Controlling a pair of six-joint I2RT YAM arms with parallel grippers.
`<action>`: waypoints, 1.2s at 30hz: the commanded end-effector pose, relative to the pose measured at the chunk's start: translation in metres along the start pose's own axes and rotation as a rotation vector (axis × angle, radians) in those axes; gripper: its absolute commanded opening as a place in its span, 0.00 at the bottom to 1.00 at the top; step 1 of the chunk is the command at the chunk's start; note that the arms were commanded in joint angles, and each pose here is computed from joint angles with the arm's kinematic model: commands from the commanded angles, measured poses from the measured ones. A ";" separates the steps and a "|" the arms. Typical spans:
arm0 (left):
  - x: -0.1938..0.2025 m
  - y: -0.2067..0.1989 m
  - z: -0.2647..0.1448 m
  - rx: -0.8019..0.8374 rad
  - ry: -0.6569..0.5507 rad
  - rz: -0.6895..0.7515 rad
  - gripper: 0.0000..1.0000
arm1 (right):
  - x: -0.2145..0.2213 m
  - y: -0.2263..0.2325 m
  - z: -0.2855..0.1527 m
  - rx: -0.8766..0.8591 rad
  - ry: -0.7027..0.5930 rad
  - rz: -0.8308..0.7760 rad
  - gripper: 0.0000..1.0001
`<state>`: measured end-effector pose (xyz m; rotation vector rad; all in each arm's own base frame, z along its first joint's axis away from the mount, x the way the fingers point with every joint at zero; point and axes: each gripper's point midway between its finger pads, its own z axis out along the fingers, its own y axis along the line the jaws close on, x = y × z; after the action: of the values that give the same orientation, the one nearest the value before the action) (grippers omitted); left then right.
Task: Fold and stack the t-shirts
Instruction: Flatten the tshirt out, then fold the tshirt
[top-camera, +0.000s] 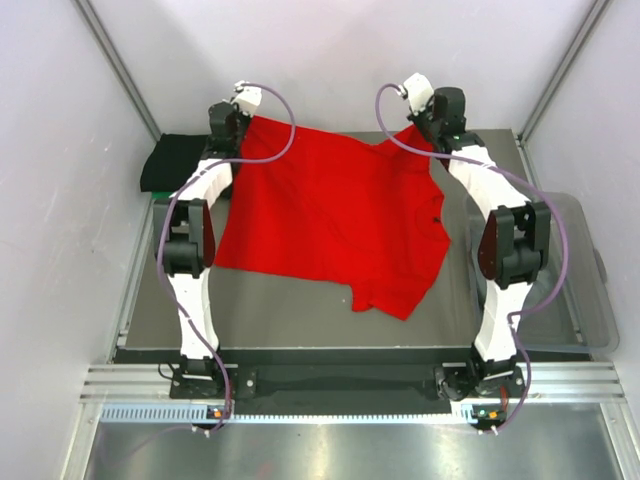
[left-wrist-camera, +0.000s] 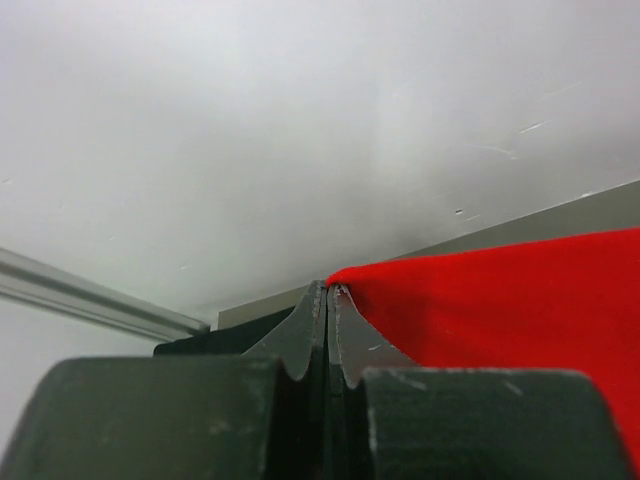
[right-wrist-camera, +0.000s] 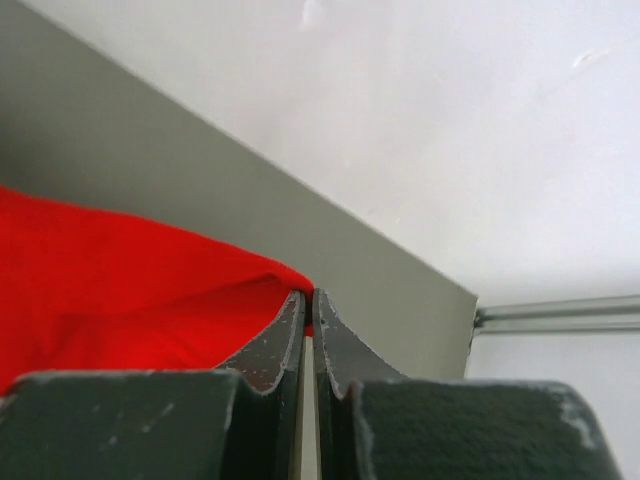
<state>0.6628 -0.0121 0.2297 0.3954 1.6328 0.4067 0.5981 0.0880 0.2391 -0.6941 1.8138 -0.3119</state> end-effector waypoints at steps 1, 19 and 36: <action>-0.018 0.009 0.011 -0.019 -0.049 -0.003 0.00 | -0.020 -0.029 0.008 0.082 -0.046 0.004 0.00; 0.005 -0.011 0.039 -0.014 -0.060 0.013 0.00 | -0.003 -0.037 0.020 0.104 -0.007 0.031 0.00; 0.000 -0.015 -0.036 0.108 -0.014 -0.013 0.00 | 0.019 -0.004 -0.058 -0.033 0.074 0.074 0.00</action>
<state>0.6411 -0.0238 0.1604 0.4930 1.7687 0.3284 0.5636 0.0667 0.2111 -0.6859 1.9537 -0.2926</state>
